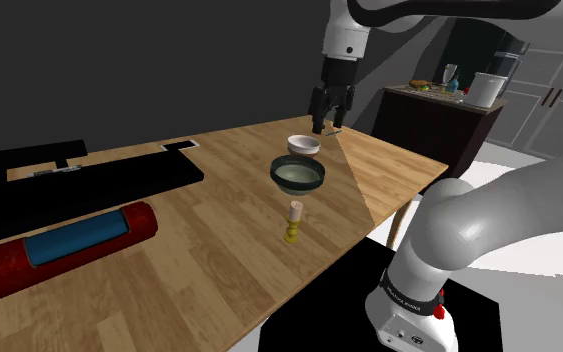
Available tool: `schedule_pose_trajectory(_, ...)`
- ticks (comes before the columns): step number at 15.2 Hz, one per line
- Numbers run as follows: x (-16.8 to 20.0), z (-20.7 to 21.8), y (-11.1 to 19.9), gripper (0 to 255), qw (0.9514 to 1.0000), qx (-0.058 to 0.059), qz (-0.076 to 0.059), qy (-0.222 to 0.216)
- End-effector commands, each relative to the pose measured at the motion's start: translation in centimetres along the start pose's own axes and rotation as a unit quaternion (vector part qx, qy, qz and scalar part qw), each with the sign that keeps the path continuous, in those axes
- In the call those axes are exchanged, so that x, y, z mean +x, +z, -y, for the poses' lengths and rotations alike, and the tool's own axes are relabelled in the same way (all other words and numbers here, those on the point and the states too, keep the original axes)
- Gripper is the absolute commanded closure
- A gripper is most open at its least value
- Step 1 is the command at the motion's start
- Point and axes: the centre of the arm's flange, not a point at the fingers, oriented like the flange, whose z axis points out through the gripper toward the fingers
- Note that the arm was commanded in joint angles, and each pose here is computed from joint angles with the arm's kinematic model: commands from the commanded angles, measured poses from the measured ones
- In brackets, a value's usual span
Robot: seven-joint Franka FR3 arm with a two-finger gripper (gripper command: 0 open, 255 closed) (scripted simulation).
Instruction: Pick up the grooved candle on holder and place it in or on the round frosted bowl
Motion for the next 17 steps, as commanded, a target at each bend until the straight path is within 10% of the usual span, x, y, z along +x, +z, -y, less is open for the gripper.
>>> schedule_pose_trajectory(1, 0.0, 0.0, 0.0, 0, 1.0000, 0.000, 0.000, 0.000)
schedule_pose_trajectory(17, 5.3, 7.2, 19.8, 0, 0.9930, 0.013, 0.085, -0.082)
